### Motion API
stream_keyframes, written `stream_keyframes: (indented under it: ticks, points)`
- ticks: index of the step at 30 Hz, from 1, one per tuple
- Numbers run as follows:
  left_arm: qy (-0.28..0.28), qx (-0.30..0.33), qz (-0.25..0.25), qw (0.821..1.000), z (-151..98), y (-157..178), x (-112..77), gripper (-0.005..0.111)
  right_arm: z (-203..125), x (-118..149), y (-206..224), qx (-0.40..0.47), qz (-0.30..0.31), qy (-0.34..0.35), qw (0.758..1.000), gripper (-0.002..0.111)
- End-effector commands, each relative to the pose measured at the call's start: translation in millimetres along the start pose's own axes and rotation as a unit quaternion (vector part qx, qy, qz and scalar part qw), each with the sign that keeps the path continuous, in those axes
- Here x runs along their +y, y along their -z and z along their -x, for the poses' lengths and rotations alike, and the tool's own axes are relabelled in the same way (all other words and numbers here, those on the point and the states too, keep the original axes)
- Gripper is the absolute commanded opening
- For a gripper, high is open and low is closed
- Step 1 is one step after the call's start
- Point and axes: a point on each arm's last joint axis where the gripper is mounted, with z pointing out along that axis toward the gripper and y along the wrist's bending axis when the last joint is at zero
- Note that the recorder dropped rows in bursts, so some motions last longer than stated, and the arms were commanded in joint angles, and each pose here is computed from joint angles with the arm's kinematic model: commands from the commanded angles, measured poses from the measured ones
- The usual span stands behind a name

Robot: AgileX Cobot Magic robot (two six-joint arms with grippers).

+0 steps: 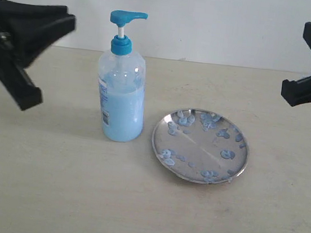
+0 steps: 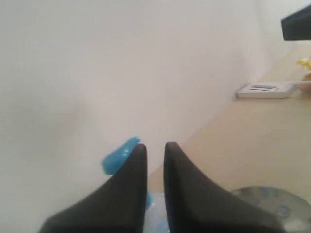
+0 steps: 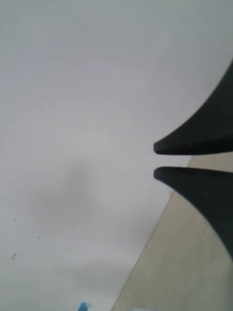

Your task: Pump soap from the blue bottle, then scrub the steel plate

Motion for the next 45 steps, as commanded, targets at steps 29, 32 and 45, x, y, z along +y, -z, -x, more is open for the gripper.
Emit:
stream_keyframes:
  ticks: [29,32,45]
  points:
    - [0.162,0.154,0.319,0.921,-59.4,148.8,-25.2,0.004,87.2,-21.7,-44.5,-0.054,0.037,-0.142,0.988,0.000]
    - [0.160,0.155,0.318,0.922,-59.4,148.8,-25.2,0.004,70.9,-24.7,-90.5,0.082,0.025,-0.086,0.993,0.000]
    - [0.160,0.155,0.318,0.922,-59.4,148.8,-25.2,0.004,-63.5,32.3,-161.8,0.477,0.100,-0.076,0.870,0.000]
